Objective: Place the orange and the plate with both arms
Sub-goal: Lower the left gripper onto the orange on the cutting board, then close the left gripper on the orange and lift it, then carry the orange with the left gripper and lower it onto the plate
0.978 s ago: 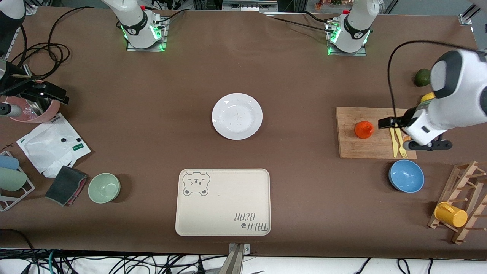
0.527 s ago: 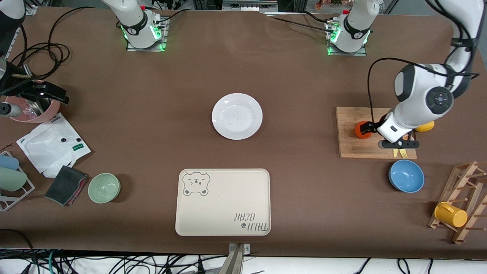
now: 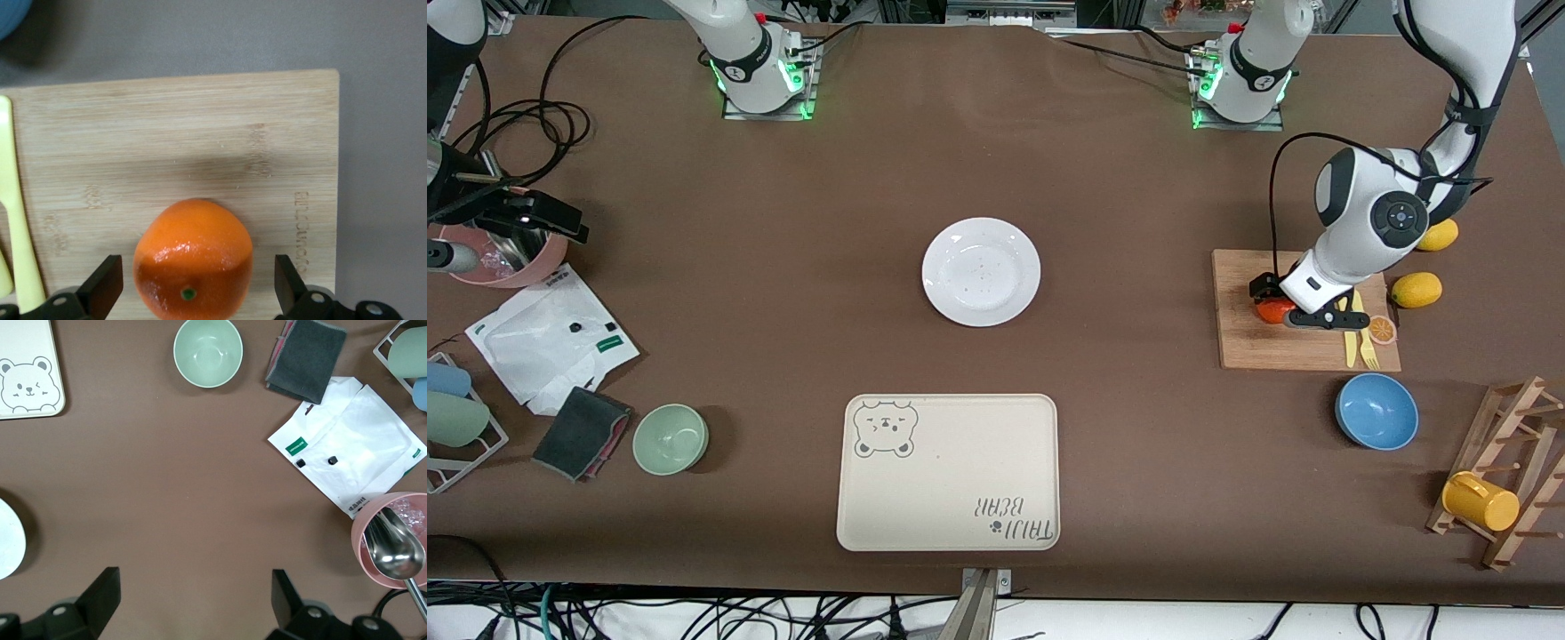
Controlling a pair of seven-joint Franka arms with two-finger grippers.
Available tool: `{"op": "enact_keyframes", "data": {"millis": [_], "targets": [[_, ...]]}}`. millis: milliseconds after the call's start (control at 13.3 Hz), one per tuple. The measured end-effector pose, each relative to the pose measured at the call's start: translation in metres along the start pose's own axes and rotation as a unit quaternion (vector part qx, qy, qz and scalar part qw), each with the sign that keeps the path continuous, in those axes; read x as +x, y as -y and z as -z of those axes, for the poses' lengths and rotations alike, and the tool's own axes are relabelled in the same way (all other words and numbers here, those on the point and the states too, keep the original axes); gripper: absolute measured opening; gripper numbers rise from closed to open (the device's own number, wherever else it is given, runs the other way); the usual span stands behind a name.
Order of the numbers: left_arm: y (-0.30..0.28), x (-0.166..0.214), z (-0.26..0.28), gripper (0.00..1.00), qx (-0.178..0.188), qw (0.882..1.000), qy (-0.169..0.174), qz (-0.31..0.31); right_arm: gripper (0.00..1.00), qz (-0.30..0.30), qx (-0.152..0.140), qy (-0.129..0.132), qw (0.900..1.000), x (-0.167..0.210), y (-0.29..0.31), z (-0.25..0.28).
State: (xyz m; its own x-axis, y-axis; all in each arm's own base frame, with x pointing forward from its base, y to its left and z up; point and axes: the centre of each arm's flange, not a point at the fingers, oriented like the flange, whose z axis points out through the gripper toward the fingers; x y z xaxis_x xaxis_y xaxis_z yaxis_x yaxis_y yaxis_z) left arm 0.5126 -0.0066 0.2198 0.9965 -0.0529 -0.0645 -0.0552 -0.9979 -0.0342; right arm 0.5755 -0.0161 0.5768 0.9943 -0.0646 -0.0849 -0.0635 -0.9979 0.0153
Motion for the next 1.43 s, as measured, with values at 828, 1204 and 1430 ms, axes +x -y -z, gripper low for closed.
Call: {"op": "enact_keyframes", "data": {"millis": [828, 1204, 1430], "targets": [[-0.038, 0.039, 0.046, 0.79, 0.001, 1.000, 0.023, -0.018, 1.00, 0.000, 0.000, 0.000, 1.000, 0.000, 0.000, 0.000], [-0.170, 0.060, 0.131, 0.79, -0.054, 0.996, 0.012, 0.071, 1.00, 0.000, 0.000, 0.001, 1.000, 0.000, 0.000, 0.000], [-0.265, 0.052, 0.145, 0.79, -0.078, 0.985, 0.020, 0.151, 1.00, 0.000, 0.000, 0.002, 1.000, 0.000, 0.000, 0.000]]}}
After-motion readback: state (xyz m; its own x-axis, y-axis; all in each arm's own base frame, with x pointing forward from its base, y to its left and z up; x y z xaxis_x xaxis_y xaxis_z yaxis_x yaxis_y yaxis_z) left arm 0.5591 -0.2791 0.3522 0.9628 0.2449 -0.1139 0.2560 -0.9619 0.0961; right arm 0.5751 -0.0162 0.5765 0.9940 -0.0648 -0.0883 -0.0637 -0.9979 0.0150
